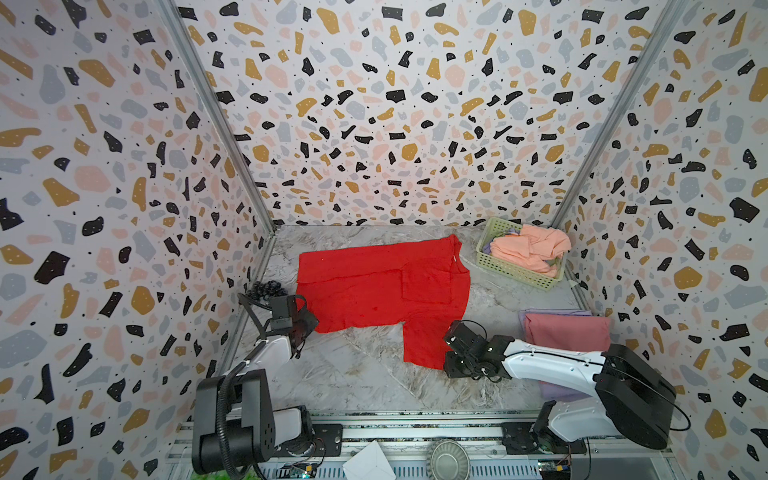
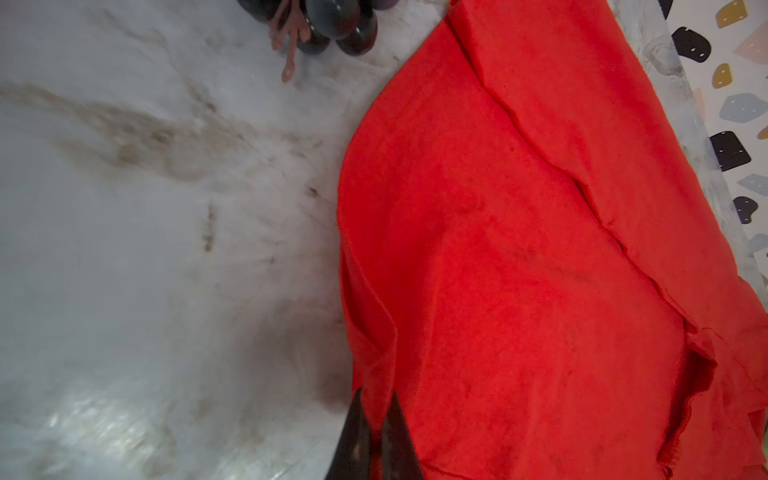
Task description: Fold and stack the t-shirts
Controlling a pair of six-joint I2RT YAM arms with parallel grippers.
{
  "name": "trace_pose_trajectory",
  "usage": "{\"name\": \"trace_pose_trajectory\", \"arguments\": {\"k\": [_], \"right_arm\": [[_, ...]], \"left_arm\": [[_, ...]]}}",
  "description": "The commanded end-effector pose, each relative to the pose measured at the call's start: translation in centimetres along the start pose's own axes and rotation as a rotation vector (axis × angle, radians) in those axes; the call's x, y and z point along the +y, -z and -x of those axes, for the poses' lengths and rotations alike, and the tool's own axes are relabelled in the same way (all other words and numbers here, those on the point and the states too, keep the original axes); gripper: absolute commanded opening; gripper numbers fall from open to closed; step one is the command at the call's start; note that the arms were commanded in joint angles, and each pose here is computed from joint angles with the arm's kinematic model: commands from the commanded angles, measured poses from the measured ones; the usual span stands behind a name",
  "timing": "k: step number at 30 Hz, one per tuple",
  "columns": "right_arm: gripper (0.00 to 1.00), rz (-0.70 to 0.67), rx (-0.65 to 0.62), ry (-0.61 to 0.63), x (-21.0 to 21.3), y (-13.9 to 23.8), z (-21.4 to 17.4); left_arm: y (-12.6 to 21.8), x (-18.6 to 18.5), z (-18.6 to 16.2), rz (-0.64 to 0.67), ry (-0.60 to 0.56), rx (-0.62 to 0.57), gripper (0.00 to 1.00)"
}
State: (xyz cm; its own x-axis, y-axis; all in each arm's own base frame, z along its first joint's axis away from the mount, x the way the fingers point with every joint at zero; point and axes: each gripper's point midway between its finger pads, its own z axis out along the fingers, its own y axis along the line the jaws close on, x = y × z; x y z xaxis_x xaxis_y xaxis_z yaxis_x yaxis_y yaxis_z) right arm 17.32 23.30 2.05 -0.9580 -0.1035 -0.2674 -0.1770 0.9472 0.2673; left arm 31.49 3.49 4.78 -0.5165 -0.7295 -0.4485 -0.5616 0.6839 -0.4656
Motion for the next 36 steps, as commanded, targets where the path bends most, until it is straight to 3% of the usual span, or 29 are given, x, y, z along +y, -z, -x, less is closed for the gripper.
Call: {"name": "trace_pose_trajectory", "arguments": {"k": [1,4,8,15,20,26,36], "right_arm": [[0.24,-0.104,0.16,0.038,-2.7,-2.2,-3.9],[0.09,-0.124,0.134,0.056,-2.6,-1.8,-3.1],[0.0,-0.106,-0.002,0.037,-1.7,0.9,-0.2],[0.0,0.007,-0.312,0.027,3.5,8.6,6.6],[0.0,0.092,-0.472,0.063,5.9,11.3,11.9],[0.0,0.095,-0.633,0.14,6.6,14.2,19.9],[0.0,0.099,-0.734,0.194,5.2,14.9,29.7]], "left_arm": [[0.3,-1.3,1.1,-0.045,-0.006,-0.025,0.02],[0.4,-1.3,1.2,-0.043,-0.008,-0.03,0.02],[0.5,-1.0,1.2,-0.028,-0.017,-0.029,0.0],[1.5,0.0,0.6,0.005,-0.041,-0.014,0.0],[2.3,-2.3,2.3,-0.053,-0.085,-0.03,0.0],[2.3,-5.5,5.2,-0.118,-0.114,-0.045,0.0],[0.2,-8.7,9.4,-0.15,-0.133,-0.063,0.0]]}}
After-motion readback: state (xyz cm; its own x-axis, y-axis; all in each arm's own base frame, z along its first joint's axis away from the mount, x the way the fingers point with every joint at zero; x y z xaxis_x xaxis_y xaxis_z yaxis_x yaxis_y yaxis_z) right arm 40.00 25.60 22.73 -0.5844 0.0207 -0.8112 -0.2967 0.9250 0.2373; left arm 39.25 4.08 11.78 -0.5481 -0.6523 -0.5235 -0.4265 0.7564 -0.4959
